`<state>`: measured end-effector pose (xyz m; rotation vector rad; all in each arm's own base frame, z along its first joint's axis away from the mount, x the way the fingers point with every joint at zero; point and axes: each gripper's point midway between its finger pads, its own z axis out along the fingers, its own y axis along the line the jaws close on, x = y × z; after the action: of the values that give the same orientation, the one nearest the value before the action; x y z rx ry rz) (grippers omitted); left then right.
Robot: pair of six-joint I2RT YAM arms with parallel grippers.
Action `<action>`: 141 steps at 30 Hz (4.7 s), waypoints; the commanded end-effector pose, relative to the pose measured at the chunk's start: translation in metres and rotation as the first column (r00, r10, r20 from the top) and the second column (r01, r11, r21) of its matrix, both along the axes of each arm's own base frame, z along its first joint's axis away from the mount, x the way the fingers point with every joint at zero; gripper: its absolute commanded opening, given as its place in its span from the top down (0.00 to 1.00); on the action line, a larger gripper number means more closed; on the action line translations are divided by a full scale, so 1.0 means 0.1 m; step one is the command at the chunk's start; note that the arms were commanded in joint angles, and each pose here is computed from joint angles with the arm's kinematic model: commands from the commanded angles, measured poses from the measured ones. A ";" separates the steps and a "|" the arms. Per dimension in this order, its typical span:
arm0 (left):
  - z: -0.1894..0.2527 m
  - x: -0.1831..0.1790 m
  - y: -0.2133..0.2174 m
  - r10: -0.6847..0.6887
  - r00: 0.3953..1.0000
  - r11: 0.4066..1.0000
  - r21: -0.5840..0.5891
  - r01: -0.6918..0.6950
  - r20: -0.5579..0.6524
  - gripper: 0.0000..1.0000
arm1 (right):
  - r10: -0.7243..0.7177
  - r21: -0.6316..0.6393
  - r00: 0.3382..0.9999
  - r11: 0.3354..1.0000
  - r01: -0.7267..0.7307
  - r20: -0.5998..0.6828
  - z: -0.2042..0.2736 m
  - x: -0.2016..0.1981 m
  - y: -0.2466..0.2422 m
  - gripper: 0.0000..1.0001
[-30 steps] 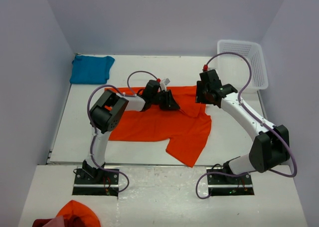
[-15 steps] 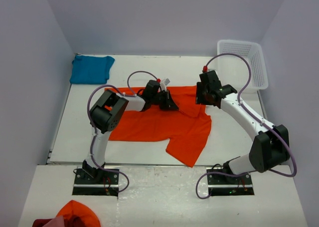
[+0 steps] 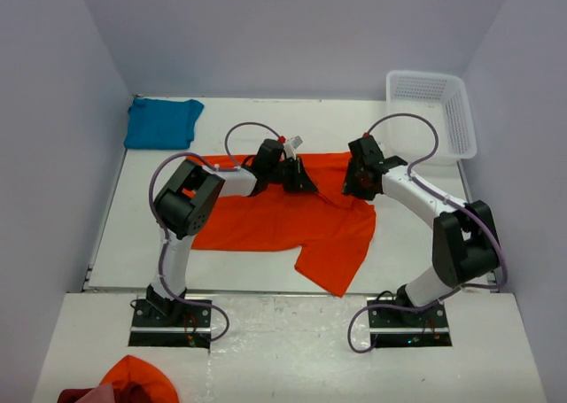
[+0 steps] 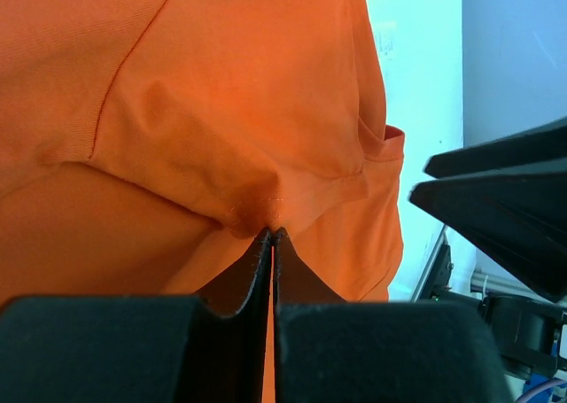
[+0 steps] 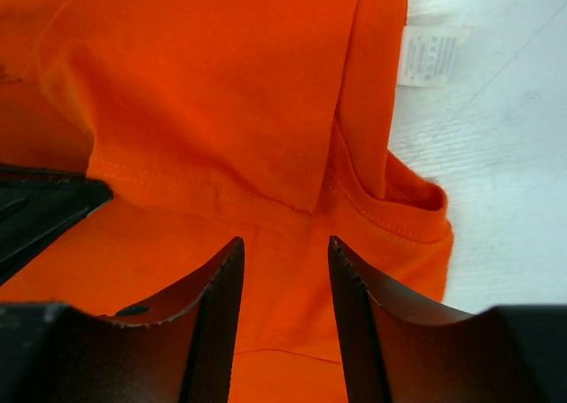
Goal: Fold and stack the t-shirts
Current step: Flatten out the tshirt
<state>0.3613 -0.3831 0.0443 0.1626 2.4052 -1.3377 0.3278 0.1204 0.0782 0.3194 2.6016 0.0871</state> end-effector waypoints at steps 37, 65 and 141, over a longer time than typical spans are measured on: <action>0.39 -0.05 0.11 -0.089 0.993 0.993 -0.074 0.095 0.079 1.00 | -0.166 0.234 0.983 0.955 0.182 -0.084 -0.43 0.08 0.15 1.00; 0.00 -0.07 0.28 -0.037 0.999 0.995 0.097 0.034 0.029 0.44 | -0.062 0.147 0.988 0.988 0.042 0.138 0.70 0.62 0.05 1.00; 0.63 0.31 0.00 0.309 0.949 0.649 -0.715 -0.260 -0.066 0.61 | 0.061 0.280 0.960 0.950 -0.140 0.273 1.58 0.75 0.36 1.00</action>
<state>0.3914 -0.3969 0.0454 -0.5173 1.9186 -1.8390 0.4029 0.1587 0.2105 0.2856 2.3885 0.5170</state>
